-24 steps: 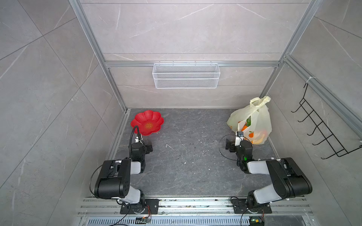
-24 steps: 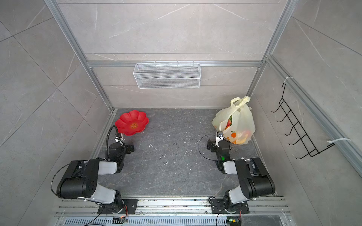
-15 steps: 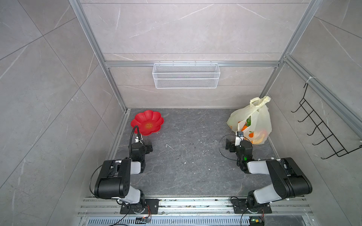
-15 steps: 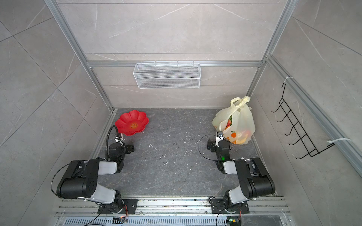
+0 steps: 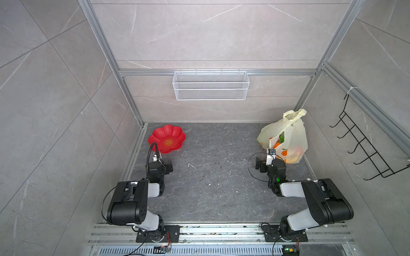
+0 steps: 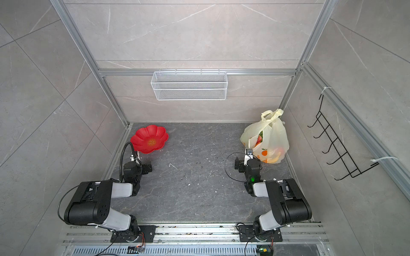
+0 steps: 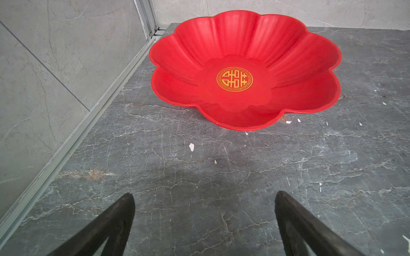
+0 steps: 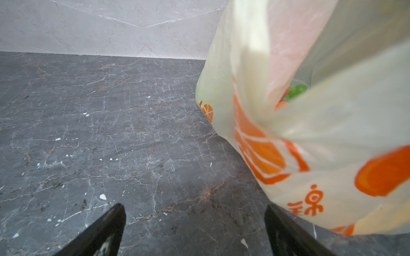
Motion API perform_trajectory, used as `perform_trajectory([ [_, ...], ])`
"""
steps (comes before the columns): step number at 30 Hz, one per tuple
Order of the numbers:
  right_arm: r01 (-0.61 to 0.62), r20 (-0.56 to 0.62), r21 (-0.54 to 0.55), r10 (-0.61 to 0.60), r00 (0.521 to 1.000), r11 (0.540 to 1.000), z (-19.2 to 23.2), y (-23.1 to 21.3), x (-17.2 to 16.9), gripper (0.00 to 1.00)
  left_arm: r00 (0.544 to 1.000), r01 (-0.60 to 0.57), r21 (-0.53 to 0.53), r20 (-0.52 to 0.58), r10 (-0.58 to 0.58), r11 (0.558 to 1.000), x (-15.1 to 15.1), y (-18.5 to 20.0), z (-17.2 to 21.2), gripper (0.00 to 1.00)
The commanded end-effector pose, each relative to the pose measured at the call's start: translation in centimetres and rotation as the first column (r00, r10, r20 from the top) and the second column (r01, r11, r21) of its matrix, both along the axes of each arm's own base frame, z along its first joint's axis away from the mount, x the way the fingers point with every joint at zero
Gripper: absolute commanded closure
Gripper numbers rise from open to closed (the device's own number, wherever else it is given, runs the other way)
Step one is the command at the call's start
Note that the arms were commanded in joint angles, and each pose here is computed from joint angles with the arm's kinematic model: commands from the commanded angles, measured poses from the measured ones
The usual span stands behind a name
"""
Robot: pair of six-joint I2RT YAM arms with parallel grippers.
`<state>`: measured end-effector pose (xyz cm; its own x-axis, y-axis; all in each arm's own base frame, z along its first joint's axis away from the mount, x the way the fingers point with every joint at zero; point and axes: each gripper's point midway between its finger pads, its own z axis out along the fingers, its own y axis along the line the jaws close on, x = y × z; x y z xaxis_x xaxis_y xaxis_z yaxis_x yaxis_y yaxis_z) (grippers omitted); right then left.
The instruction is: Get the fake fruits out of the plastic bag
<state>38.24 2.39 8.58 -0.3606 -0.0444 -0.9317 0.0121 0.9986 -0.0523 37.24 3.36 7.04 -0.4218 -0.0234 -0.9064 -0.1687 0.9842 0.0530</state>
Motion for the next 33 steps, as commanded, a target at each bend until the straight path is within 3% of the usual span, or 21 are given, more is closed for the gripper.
perform_trajectory([
  [1, 0.0, 0.027, 0.003, 0.0, 1.0, 1.0, 0.7, 0.0, 0.6, 0.0, 0.998, -0.02, -0.002, 0.061, 0.02, 1.0, 0.9, 0.4, 1.7, 0.0],
  [16, 0.002, 0.032, 0.002, -0.002, 0.999, 1.0, 0.8, 0.0, 0.5, 0.0, 0.998, -0.017, 0.0, 0.063, 0.017, 1.0, 0.9, 0.3, 1.8, 0.0],
  [18, -0.006, 0.036, -0.003, 0.006, 0.999, 1.0, 0.9, 0.0, 0.5, 0.0, 0.998, 0.026, 0.007, 0.064, -0.026, 1.0, 0.9, -0.4, 1.9, 0.0],
  [24, -0.074, 0.074, -0.007, 0.074, 0.995, 0.997, 2.9, 1.1, -0.3, 0.0, 0.99, 0.053, 0.027, 0.126, -0.056, 0.998, -0.6, -1.2, 4.4, 0.0],
  [28, -0.105, 0.158, -0.033, 0.109, 0.981, 0.994, 5.4, 1.8, -2.2, 0.0, 0.986, 0.082, 0.039, 0.142, -0.087, 0.996, -1.5, -2.3, 6.8, 0.0],
  [30, -0.116, 0.207, -0.039, 0.122, 0.971, 0.992, 7.4, 2.3, -3.1, 0.0, 0.983, 0.054, 0.0, 0.177, -0.053, 0.999, -2.0, -2.3, 8.4, 0.0],
  [33, -0.205, 0.315, 0.012, 0.191, 0.93, 0.979, 11.5, 4.0, -4.7, 0.0, 0.98, -0.005, -0.168, 0.194, 0.038, 0.986, -3.1, -2.0, 10.5, 0.0],
])
